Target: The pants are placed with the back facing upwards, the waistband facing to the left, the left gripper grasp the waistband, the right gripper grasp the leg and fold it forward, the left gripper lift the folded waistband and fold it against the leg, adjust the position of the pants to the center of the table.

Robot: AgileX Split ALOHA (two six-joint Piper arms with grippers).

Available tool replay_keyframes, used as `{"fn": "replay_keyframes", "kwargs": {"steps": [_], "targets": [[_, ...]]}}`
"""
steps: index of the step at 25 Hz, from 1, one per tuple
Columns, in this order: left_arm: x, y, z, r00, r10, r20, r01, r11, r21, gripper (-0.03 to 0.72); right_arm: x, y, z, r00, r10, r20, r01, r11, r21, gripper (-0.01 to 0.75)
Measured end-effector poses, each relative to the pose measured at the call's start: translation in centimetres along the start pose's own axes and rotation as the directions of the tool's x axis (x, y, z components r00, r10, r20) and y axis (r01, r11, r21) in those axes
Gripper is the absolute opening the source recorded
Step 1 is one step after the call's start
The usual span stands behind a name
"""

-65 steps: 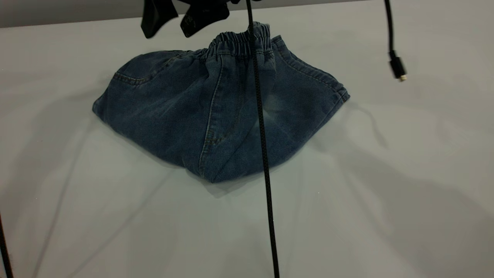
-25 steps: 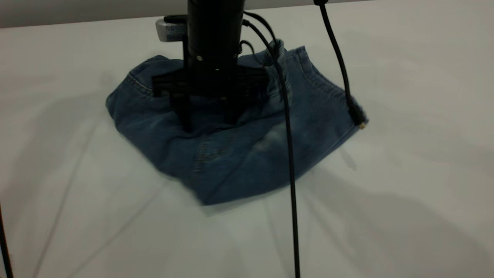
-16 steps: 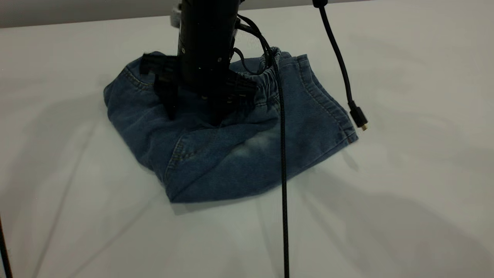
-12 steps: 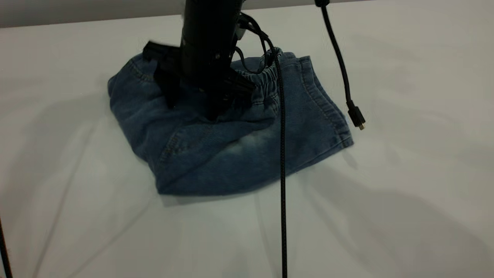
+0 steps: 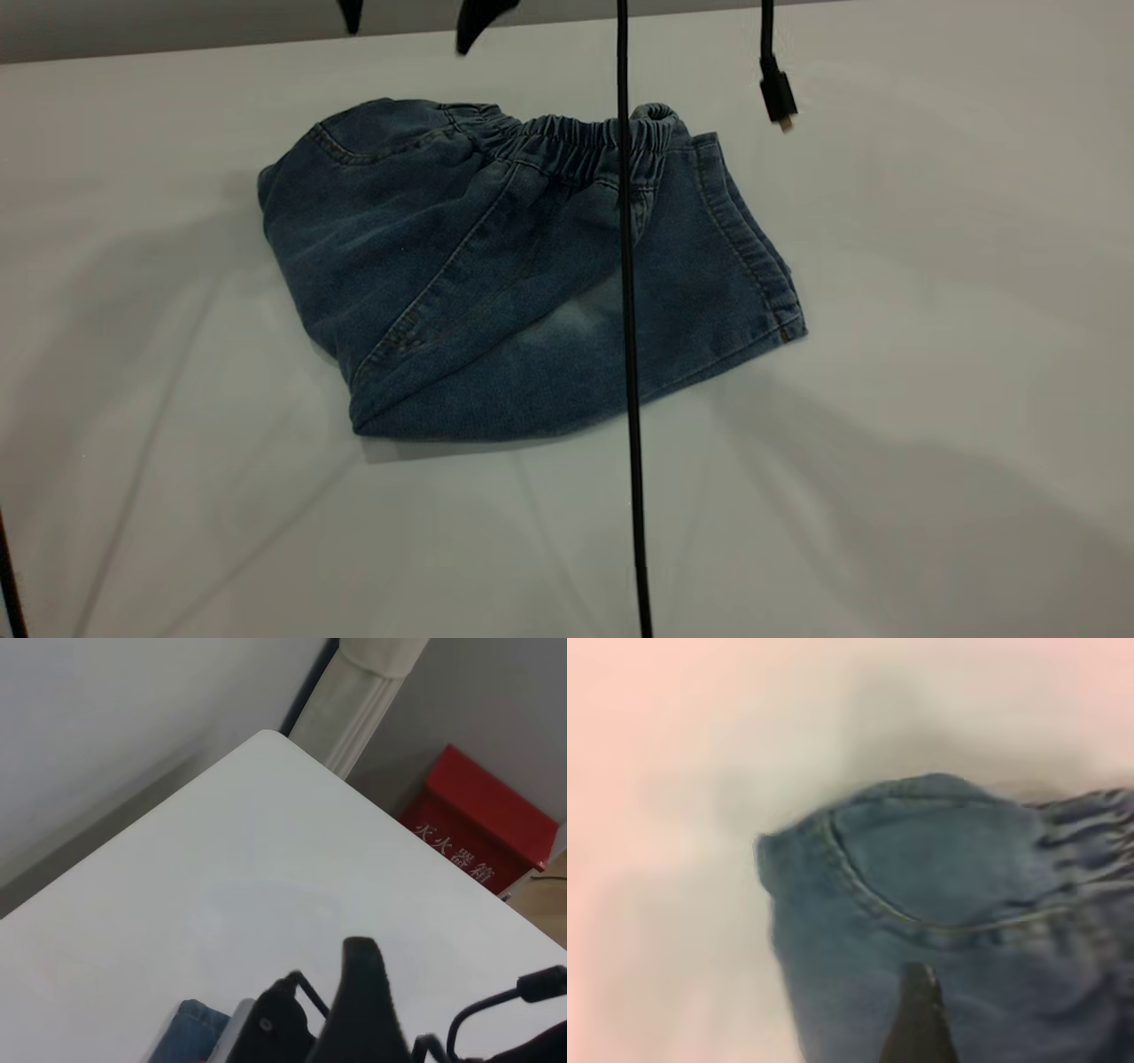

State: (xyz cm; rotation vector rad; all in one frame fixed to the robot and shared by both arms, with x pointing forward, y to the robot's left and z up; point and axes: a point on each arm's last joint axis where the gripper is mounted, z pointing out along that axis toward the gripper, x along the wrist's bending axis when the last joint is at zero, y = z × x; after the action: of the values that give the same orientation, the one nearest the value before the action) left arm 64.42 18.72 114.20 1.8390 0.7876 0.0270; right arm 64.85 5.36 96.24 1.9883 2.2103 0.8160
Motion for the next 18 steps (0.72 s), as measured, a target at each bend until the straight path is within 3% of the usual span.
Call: {"fn": "replay_keyframes", "kwargs": {"steps": [3, 7, 10, 15, 18], "targets": [[0.0, 0.0, 0.0, 1.000, 0.000, 0.000, 0.000, 1.000, 0.001, 0.498, -0.2, -0.8, 0.3, 0.980, -0.198, 0.029, 0.195, 0.978, 0.076, 0.476], [0.0, 0.0, 0.0, 1.000, 0.002, 0.000, -0.002, 1.000, 0.001, 0.498, -1.1, -2.3, 1.7, 0.878, -0.477, 0.050, 0.457, 0.863, 0.214, 0.476], [0.0, 0.0, 0.0, 1.000, 0.002, 0.000, -0.002, 1.000, 0.001, 0.498, -1.8, -2.6, 2.7, 0.795, -0.604, 0.054, 0.574, 0.779, 0.253, 0.476], [0.0, 0.0, 0.0, 1.000, 0.001, 0.000, -0.001, 1.000, 0.001, 0.498, -3.4, -3.5, 5.4, 0.714, -0.694, 0.092, 0.636, 0.697, 0.331, 0.476], [0.0, 0.0, 0.0, 1.000, 0.001, 0.000, -0.001, 1.000, 0.001, 0.498, -4.6, -4.6, 7.3, 0.725, -0.676, 0.131, 0.583, 0.704, 0.404, 0.476]]}}
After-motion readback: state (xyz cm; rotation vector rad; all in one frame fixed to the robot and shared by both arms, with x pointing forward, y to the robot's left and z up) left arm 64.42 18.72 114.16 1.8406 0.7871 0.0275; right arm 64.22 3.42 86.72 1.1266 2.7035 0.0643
